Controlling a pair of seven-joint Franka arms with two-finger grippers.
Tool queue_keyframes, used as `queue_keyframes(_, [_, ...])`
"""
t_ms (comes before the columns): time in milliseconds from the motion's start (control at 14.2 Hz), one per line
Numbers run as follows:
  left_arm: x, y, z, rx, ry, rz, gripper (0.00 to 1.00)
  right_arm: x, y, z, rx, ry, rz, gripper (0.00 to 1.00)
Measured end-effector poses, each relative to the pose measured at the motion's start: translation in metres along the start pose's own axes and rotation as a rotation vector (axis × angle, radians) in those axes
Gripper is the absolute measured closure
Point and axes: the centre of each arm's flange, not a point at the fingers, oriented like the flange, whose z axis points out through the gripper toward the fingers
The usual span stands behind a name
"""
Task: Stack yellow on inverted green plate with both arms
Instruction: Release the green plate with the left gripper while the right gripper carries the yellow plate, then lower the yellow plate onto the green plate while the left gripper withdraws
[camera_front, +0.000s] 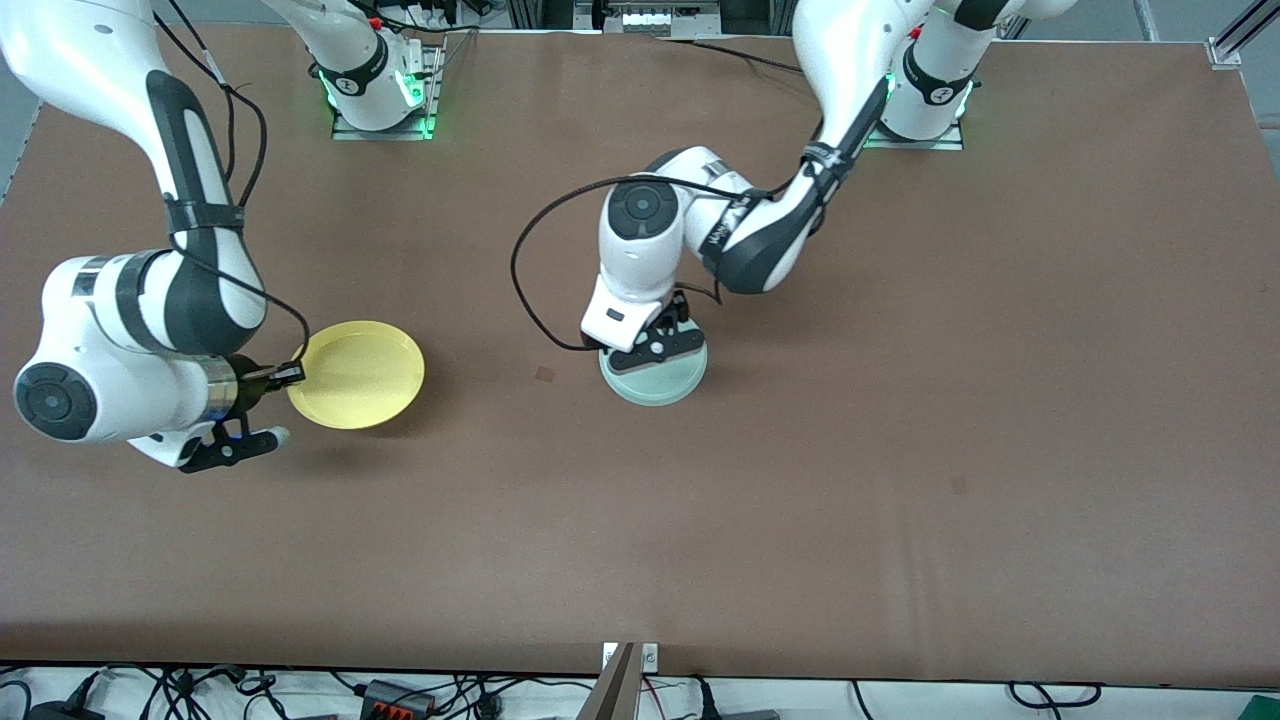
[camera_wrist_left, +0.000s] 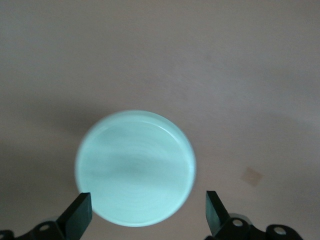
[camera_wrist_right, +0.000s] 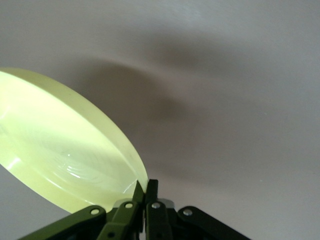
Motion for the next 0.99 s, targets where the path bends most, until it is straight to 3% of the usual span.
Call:
queue_keyframes(141, [0.029,-0.036,-0.033,0.064,-0.038,0.08,0.0,0.003,-0.023,-0.003,0.02,0.008,-0.019,0.97])
queue_keyframes(283, [0.057,-0.076,-0.066,0.107,-0.076,0.151,0.0,0.006,-0.039,0.0,0.095,0.013,-0.022,0.97])
queue_keyframes(565, [0.121,-0.17,-0.14,0.102,-0.095,0.261,0.0,0.014,-0.091,0.007,0.204,0.006,-0.009,0.97])
queue_keyframes(989, [0.171,-0.304,-0.212,0.097,-0.146,0.365,0.0,0.032,-0.236,0.064,0.198,-0.049,-0.068,0.97])
